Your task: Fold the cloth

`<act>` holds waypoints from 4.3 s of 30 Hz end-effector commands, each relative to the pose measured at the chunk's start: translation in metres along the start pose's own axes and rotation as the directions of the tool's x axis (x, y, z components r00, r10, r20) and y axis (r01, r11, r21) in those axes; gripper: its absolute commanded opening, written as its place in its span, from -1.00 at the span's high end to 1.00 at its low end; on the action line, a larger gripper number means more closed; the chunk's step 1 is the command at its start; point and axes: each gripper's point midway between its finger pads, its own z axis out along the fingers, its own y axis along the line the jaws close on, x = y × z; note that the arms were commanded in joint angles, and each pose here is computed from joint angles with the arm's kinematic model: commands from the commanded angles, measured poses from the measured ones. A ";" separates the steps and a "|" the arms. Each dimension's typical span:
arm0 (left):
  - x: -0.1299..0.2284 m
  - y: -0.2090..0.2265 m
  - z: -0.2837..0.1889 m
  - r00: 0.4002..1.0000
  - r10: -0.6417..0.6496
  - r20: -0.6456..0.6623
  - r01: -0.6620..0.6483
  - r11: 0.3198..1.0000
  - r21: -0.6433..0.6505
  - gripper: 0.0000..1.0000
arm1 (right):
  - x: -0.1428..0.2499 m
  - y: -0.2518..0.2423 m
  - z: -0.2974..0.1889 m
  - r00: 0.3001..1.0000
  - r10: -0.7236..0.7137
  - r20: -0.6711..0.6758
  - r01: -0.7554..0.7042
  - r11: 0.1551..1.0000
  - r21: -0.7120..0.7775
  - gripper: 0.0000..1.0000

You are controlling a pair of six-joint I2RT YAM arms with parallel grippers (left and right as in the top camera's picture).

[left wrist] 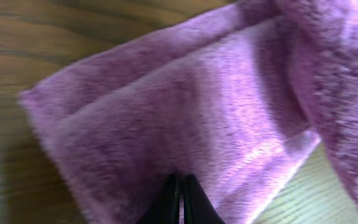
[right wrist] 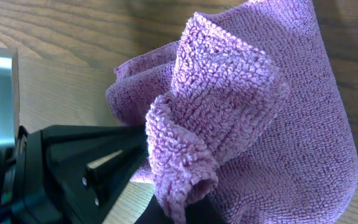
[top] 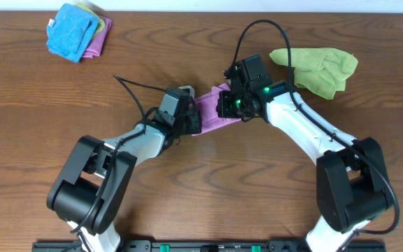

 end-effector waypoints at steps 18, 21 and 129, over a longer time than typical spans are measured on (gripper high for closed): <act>-0.021 0.000 -0.020 0.992 0.097 0.085 -0.093 0.994 -0.050 0.89 | 0.009 -0.001 0.000 0.999 -0.032 -0.037 0.032 0.999 0.007 0.97; -0.026 0.003 -0.026 0.987 0.126 0.103 -0.118 0.989 -0.085 0.89 | 0.009 -0.002 0.000 0.999 -0.032 -0.034 0.033 0.999 0.014 0.97; -0.008 -0.012 -0.287 0.934 0.089 0.347 -0.041 0.989 -0.144 0.89 | 0.028 0.043 0.061 0.902 -0.431 -0.022 0.431 0.902 0.008 0.97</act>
